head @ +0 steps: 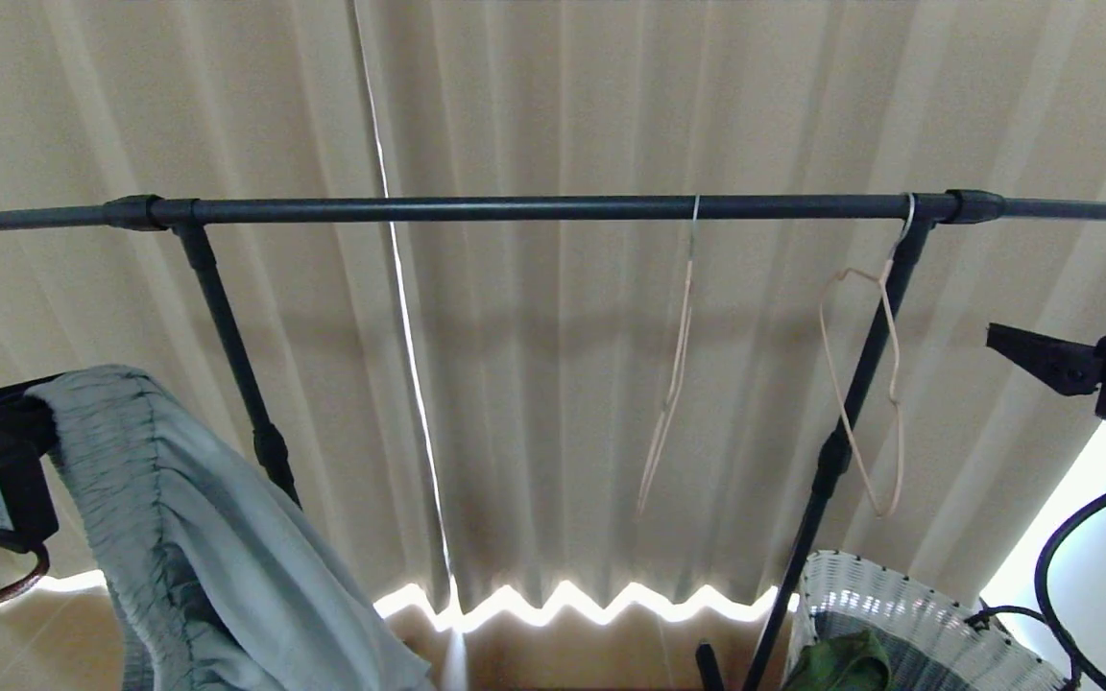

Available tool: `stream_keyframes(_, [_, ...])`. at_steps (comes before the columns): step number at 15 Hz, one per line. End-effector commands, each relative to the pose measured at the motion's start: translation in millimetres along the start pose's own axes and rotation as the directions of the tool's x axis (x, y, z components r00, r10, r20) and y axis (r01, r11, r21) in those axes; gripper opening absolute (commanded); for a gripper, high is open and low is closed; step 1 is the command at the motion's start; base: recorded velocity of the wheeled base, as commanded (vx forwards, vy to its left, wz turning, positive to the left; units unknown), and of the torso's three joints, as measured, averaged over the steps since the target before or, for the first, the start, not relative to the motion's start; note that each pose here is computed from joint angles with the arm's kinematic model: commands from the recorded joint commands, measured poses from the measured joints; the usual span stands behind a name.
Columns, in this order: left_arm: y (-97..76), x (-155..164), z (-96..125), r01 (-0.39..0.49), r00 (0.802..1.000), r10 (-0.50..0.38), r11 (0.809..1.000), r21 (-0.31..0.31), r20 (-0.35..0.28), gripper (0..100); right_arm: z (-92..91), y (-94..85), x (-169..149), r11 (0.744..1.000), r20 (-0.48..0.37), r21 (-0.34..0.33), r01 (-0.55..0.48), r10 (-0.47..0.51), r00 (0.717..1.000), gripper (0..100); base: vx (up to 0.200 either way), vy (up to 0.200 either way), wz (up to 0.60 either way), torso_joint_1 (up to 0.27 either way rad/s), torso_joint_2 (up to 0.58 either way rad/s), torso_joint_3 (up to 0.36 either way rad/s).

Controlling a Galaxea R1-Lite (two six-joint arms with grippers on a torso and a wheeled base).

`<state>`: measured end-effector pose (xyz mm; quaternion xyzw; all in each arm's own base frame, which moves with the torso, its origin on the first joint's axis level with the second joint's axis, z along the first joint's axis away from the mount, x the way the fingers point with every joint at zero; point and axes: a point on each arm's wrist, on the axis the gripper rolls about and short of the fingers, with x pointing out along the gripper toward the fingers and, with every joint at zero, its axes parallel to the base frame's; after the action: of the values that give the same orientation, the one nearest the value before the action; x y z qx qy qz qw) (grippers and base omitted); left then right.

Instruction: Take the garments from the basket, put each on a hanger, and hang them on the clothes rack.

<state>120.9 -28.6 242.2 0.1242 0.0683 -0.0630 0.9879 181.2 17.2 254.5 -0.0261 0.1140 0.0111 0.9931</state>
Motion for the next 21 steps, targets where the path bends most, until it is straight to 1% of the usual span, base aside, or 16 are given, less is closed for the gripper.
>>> stream_keyframes(1, [-1.5, -0.3, -6.8, 0.004, 1.0, -0.004, 1.0, 0.003, -0.017, 0, 0.1, 20.5, 14.6, 0.996, -0.074, 0.035, -0.088, 0.09, 0.993, 100, 0.0, 0.0, 0.0, 0.0, 0.0, 0.0])
stream_keyframes(3, [-1.7, 0.1, -8.3, 0.001, 1.0, -0.001, 1.0, 0.002, -0.013, 0, -4.0, 27.7, 29.9, 0.995, -0.145, 0.036, -0.09, 0.094, 0.985, 100, 0.0, 0.0, 0.0, 0.0, 0.0, 0.0])
stream_keyframes(5, [-2.0, 0.2, -9.5, 0.002, 1.0, -0.002, 1.0, 0.002, -0.016, 0, -9.0, 29.3, 41.3, 0.998, -0.231, 0.026, -0.054, 0.059, 0.971, 100, 0.0, 0.0, 0.0, 0.0, 0.0, 0.0])
stream_keyframes(6, [-2.4, 0.4, -11.5, 0.003, 1.0, -0.003, 1.0, 0.003, -0.022, 0, -10.4, 30.2, 47.3, 0.999, -0.272, 0.033, -0.037, 0.045, 0.961, 100, 0.0, 0.0, 0.0, 0.0, 0.0, 0.0])
stream_keyframes(7, [-2.7, 0.4, -11.9, 0.005, 1.0, -0.005, 1.0, 0.004, -0.023, 0, -7.9, 31.7, 55.8, 0.998, -0.29, 0.06, -0.013, 0.03, 0.957, 100, 0.0, 0.0, 0.0, 0.0, 0.0, 0.0])
stream_keyframes(8, [-2.7, 0.8, -12.0, 0.005, 1.0, -0.005, 1.0, 0.004, -0.024, 0, -6.7, 32.2, 60.3, 0.998, -0.295, 0.067, 0.004, 0.016, 0.955, 100, 0.0, 0.0, 0.0, 0.0, 0.0, 0.0])
stream_keyframes(9, [-2.6, 0.4, -11.4, 0.006, 1.0, -0.006, 1.0, 0.005, -0.021, 0, -6.5, 33.8, 78.0, 0.995, -0.317, 0.073, 0.073, -0.047, 0.947, 100, 0.0, 0.0, 0.0, 0.0, 0.0, 0.0])
stream_keyframes(10, [-2.5, 0.1, -11.1, 0.003, 1.0, -0.003, 1.0, 0.006, -0.015, 0, -8.8, 35.3, 89.2, 0.992, -0.332, 0.071, 0.108, -0.078, 0.94, 100, 0.0, 0.0, 0.0, 0.0, 0.0, 0.0])
stream_keyframes(13, [-2.4, 0.1, -10.5, 0.002, 1.0, -0.002, 1.0, 0.005, -0.01, 0, -15.1, 40.7, 113.2, 0.986, -0.361, 0.072, 0.151, -0.115, 0.926, 100, 0.0, 0.0, 0.0, 0.0, 0.0, 0.0])
stream_keyframes(15, [-2.6, -0.3, -10.8, 0.003, 1.0, -0.003, 1.0, 0.005, -0.009, 0, -21.0, 41.9, 120.2, 0.984, -0.379, 0.059, 0.166, -0.132, 0.916, 100, 0.0, 0.0, 0.0, 0.0, 0.0, 0.0])
stream_keyframes(17, [-2.8, 0.5, -11.0, 0.006, 1.0, -0.006, 1.0, 0.005, -0.012, 0, -22.7, 42.4, 123.1, 0.982, -0.386, 0.074, 0.176, -0.134, 0.913, 100, 0.0, 0.0, 0.0, 0.0, 0.0, 0.0])
stream_keyframes(21, [-2.8, 0.5, -11.0, 0.006, 1.0, -0.006, 1.0, 0.005, -0.012, 0, -20.8, 42.5, 124.6, 0.979, -0.379, 0.076, 0.188, -0.146, 0.914, 100, 0.0, 0.0, 0.0, 0.0, 0.0, 0.0])
